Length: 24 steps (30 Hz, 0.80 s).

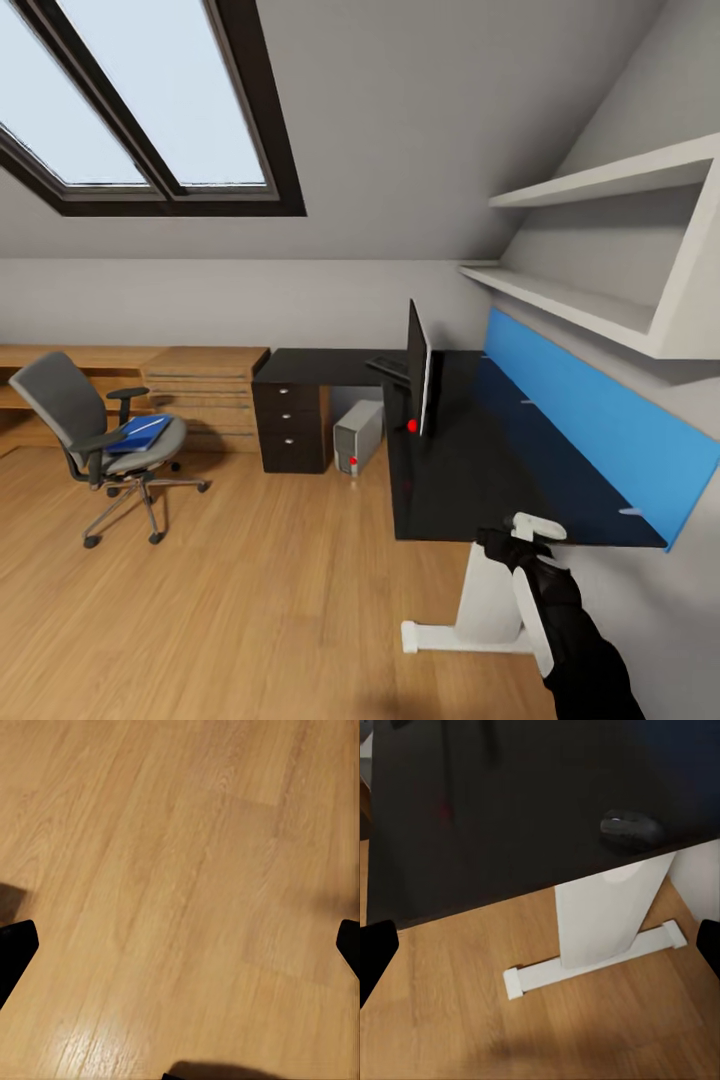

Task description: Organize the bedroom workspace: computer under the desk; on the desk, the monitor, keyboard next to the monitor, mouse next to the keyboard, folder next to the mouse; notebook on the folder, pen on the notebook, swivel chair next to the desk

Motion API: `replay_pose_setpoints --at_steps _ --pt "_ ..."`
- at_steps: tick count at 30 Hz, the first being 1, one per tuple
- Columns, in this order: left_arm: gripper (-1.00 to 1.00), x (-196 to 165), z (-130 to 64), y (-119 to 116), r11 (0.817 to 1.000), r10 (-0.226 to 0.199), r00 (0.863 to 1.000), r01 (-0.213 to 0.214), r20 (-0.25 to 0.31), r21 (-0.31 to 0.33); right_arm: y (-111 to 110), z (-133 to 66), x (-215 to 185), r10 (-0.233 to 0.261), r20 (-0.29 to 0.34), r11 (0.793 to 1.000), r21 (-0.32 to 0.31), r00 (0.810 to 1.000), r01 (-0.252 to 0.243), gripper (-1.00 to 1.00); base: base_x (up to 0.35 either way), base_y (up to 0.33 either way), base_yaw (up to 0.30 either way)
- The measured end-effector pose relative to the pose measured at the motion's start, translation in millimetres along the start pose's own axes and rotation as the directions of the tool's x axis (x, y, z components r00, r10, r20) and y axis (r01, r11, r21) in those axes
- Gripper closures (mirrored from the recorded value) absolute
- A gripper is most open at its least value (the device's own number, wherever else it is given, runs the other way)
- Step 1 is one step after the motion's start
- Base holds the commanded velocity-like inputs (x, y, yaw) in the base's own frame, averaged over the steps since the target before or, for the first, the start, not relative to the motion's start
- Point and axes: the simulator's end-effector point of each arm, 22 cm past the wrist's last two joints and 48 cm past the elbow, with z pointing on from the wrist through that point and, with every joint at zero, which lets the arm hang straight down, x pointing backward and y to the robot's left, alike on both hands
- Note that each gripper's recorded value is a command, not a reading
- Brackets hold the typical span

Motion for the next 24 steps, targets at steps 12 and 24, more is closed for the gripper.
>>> replay_pose_setpoints --at_steps 12,24 --pt "-1.00 13.3 -0.7 0.7 1.000 0.008 1.000 -0.008 -0.024 -0.001 -11.1 1.2 1.3 -0.020 0.006 1.000 0.021 1.000 0.020 -1.00 0.249 -0.216 0.000" --pt "-1.00 13.8 -0.4 2.3 1.000 0.008 1.000 -0.008 -0.024 -0.003 -19.6 12.5 21.7 -0.038 -0.005 0.998 0.041 0.999 0.038 -1.00 0.242 -0.201 0.000"
